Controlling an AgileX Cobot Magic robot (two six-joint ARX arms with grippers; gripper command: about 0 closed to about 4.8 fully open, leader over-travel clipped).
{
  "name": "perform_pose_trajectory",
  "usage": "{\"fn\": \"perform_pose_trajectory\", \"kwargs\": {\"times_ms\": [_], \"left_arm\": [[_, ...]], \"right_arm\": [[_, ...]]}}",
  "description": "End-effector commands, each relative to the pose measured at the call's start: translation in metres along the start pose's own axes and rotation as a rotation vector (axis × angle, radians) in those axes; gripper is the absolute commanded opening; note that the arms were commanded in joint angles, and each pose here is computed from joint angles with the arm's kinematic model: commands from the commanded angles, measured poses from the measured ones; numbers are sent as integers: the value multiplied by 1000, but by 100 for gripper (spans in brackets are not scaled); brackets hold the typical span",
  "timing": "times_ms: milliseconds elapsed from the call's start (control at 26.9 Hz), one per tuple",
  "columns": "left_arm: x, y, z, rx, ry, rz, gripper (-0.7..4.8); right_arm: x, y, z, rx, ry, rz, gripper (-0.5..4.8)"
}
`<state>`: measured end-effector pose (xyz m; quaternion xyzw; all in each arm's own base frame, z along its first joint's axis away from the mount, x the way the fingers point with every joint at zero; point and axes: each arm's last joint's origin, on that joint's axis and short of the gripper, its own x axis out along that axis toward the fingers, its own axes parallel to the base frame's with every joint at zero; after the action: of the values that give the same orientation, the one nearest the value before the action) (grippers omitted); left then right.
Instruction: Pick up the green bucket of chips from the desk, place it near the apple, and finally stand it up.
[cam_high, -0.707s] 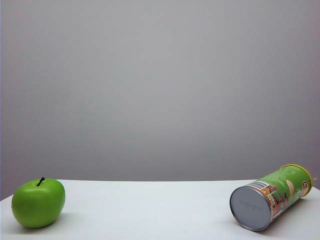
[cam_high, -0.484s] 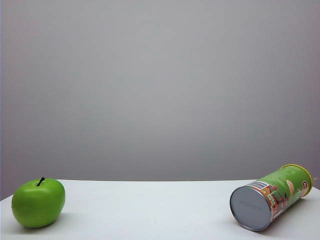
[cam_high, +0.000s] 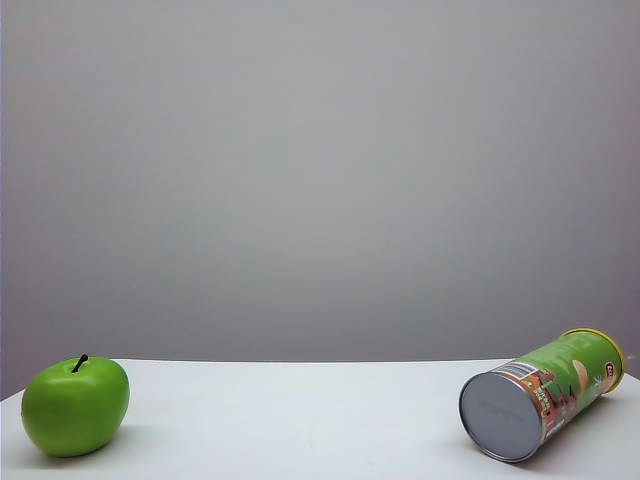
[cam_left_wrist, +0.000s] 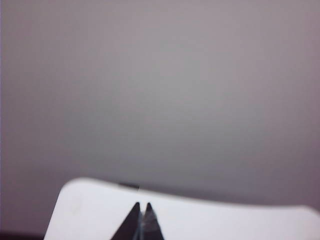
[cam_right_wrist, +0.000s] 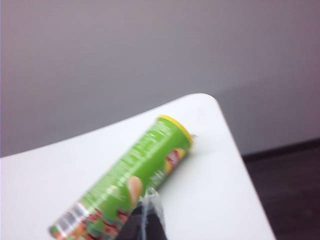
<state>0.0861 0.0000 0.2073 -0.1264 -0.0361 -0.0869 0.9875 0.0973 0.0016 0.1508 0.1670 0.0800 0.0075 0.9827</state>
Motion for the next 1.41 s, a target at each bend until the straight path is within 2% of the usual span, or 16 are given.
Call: {"fn": "perform_pose_trajectory", "kwargs": {"times_ms": [37,149,298,446,595,670,744,818,930,967,1116,1228,1265,1302,1413], "left_arm": [[-5,-7,23,-15,-18,17,-1],[-3,-12,38,-14,25,4,-1],[14,-18,64,0,110,-109,-1],[43,-21,94,97,238,-187,7],[71,-21,115,122,348,-211,26],[98,-20,128,163,407,-285,26],[118,-18,132,164,457,-372,26],[126,-18,132,159,486,-405,26],[140,-18,131,190,532,-433,29],[143,-20,131,204,547,-448,31],[158,-28,129,232,600,-445,31],[170,-41,123,280,679,-409,31],[173,-49,120,329,707,-407,31],[176,-53,117,362,714,-408,31],[180,-65,113,441,710,-394,35]], "right_arm": [[-2,6,14,78,-98,68,-1],[-5,10,25,98,-183,104,-1],[-11,15,44,101,-238,79,-1],[-11,21,63,103,-248,82,-1],[-5,27,79,101,-265,97,-1],[7,33,93,96,-202,128,-1],[23,38,105,96,-107,166,-1],[39,42,113,100,-24,190,-1],[67,47,126,114,105,200,2],[76,48,130,119,138,201,19],[117,53,145,144,272,195,205],[155,60,156,162,381,147,285],[169,64,158,190,401,111,409],[175,65,158,216,406,87,479],[189,72,154,271,427,47,479]]}}
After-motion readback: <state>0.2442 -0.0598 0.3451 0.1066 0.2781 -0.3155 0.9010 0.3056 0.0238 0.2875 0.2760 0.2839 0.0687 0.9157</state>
